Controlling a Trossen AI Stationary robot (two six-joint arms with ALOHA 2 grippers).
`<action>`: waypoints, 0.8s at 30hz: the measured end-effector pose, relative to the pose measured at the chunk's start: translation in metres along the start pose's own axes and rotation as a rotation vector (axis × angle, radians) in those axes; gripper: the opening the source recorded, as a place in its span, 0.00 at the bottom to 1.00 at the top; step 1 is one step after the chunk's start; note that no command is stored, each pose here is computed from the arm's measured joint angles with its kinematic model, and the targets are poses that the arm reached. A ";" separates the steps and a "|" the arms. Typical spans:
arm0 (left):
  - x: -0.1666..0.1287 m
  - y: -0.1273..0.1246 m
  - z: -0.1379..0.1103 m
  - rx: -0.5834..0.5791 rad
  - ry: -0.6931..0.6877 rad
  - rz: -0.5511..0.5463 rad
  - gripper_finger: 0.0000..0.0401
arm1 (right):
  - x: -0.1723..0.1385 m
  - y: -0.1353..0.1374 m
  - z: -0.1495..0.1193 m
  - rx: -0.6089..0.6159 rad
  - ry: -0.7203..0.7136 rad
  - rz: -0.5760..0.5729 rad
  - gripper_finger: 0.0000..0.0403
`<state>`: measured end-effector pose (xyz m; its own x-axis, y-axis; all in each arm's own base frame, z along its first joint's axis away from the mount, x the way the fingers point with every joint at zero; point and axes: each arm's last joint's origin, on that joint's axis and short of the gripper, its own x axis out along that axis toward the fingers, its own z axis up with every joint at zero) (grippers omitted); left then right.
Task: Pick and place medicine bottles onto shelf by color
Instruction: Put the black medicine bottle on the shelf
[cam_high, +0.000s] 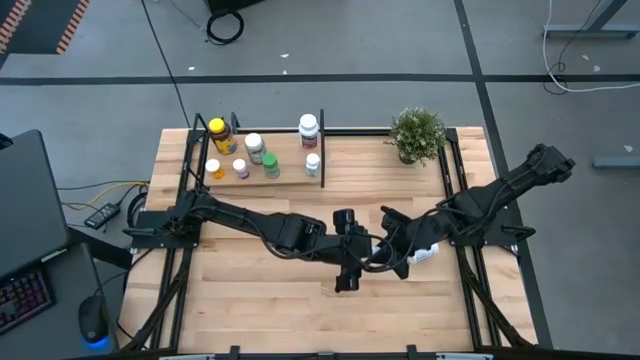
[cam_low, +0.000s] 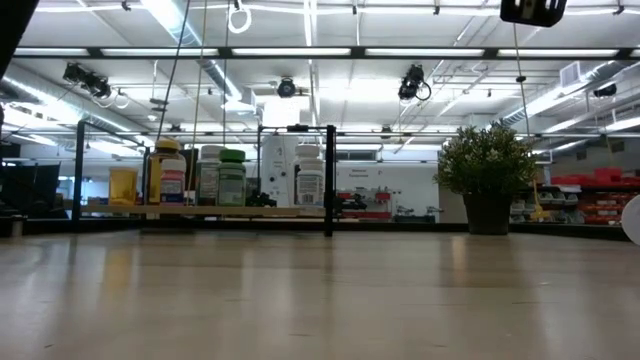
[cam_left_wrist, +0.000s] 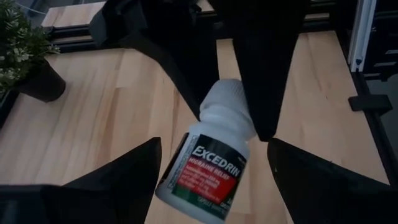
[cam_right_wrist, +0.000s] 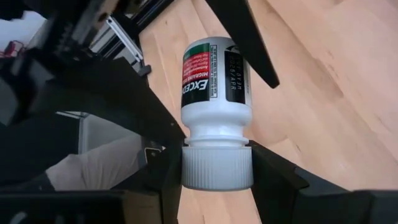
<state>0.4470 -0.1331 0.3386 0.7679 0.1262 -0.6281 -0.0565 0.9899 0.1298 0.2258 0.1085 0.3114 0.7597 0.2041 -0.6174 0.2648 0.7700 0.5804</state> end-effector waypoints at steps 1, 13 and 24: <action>0.000 0.000 0.000 -0.001 0.001 0.000 0.74 | -0.001 0.000 0.001 -0.004 -0.005 0.003 0.40; 0.001 0.001 -0.003 -0.060 0.031 0.017 0.74 | -0.012 -0.007 0.005 -0.003 -0.042 -0.038 0.40; 0.012 -0.006 -0.008 -0.087 0.037 0.021 0.74 | -0.011 -0.014 0.013 0.003 0.001 -0.023 0.40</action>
<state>0.4516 -0.1366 0.3246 0.7418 0.1473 -0.6543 -0.1282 0.9887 0.0772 0.2215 0.0877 0.3166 0.7526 0.1871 -0.6313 0.2843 0.7725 0.5678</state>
